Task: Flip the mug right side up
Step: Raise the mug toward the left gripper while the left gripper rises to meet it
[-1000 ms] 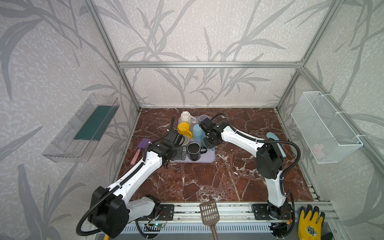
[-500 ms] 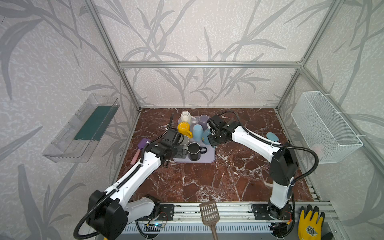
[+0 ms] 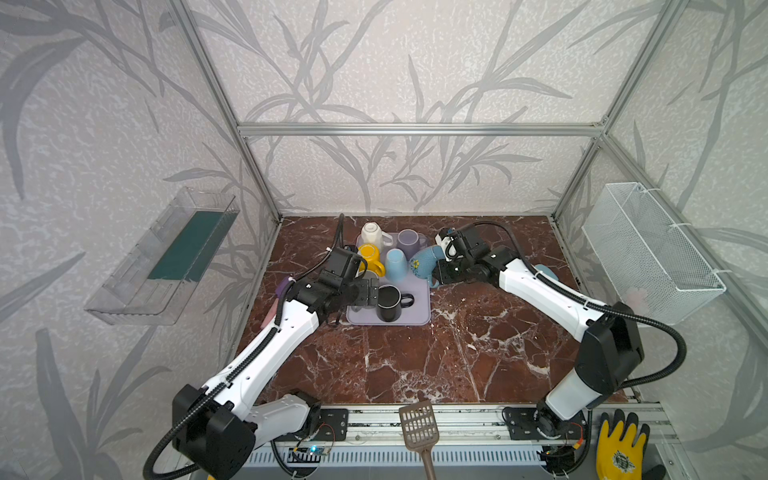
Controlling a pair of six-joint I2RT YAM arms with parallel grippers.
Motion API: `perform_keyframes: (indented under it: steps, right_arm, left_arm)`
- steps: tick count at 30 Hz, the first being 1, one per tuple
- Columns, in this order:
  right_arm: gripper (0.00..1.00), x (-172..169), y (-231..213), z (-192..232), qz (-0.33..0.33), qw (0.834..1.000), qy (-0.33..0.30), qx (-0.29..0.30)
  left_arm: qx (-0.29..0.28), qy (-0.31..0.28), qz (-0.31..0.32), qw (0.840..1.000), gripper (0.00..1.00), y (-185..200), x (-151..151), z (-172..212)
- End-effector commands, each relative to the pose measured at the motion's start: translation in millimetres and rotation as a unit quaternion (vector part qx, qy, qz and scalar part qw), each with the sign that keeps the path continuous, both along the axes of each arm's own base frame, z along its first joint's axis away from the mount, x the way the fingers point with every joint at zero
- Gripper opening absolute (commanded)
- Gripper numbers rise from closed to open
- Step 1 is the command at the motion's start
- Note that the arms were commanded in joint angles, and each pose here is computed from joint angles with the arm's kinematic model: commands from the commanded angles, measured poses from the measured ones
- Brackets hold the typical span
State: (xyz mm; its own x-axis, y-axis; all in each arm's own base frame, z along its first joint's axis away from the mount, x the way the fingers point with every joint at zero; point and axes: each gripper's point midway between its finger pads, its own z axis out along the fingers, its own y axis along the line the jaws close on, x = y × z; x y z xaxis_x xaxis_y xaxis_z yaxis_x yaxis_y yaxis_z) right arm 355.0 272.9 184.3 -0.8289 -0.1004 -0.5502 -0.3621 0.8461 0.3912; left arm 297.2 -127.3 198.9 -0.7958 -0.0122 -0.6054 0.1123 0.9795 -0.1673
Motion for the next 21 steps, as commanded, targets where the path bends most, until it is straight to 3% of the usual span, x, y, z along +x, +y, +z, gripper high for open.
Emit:
perform_keyframes:
  steps: [1, 12, 21]
  right_arm:
    - [0.00, 7.5, 14.6, 60.2, 0.015, 0.991, -0.060, 0.117]
    - [0.00, 5.4, 4.9, 103.1, 0.030, 0.957, -0.099, 0.273]
    - [0.00, -4.4, 9.1, 128.0, 0.064, 0.930, -0.110, 0.346]
  left_arm:
    - [-0.045, -0.026, -0.015, 0.999, 0.99, -14.2, 2.0, 27.0]
    - [-0.166, -0.062, -0.077, 0.981, 0.99, -59.1, 9.3, 63.1]
    - [-0.262, -0.084, -0.148, 0.950, 0.99, -92.2, 1.1, 93.1]
